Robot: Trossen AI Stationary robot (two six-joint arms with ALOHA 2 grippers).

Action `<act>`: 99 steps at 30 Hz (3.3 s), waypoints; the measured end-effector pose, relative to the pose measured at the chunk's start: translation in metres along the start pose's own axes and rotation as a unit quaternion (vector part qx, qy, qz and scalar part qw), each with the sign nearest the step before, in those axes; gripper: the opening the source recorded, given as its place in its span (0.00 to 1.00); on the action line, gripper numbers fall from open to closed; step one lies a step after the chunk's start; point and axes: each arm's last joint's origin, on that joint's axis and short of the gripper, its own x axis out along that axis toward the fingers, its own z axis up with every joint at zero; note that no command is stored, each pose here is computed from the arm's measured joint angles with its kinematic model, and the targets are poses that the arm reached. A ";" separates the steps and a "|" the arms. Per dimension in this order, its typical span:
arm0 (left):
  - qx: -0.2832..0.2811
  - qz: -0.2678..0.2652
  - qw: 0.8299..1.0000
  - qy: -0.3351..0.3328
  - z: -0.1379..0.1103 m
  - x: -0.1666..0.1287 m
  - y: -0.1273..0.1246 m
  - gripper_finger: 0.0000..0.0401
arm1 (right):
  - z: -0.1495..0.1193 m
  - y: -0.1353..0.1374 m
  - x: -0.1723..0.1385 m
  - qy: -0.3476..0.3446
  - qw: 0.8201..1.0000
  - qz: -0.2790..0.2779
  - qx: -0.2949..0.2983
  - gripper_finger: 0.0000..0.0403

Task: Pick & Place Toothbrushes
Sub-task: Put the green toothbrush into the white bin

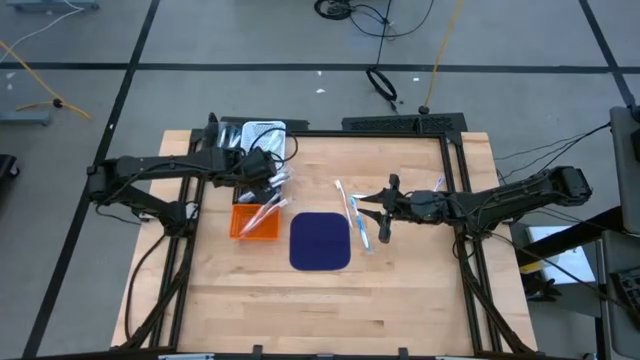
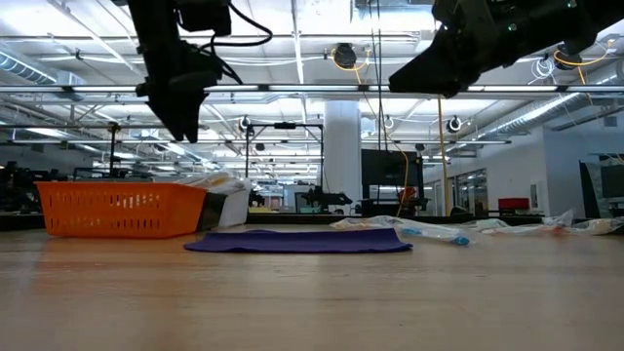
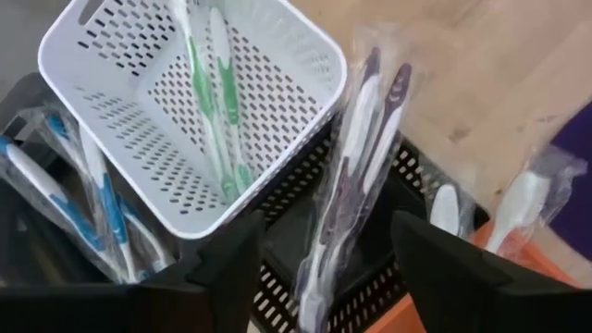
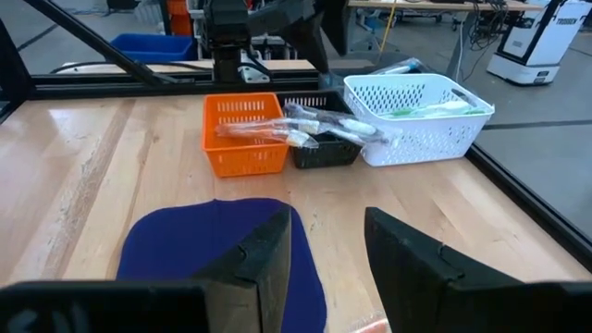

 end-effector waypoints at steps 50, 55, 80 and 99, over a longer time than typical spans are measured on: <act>0.123 -0.226 0.930 -0.261 0.034 0.023 -0.128 0.61 | -0.073 -0.070 -0.026 0.416 0.896 -0.137 0.076 0.32; 0.126 -0.233 0.926 -0.267 0.032 0.022 -0.133 0.61 | -0.075 -0.069 -0.026 0.418 0.897 -0.124 0.079 0.32; 0.129 -0.252 0.912 -0.298 0.032 0.014 -0.141 0.61 | -0.115 -0.068 -0.030 0.404 0.903 -0.123 0.076 0.02; 0.123 -0.254 0.913 -0.296 0.032 0.014 -0.141 0.61 | -0.062 -0.059 -0.021 0.307 0.943 -0.097 0.079 0.00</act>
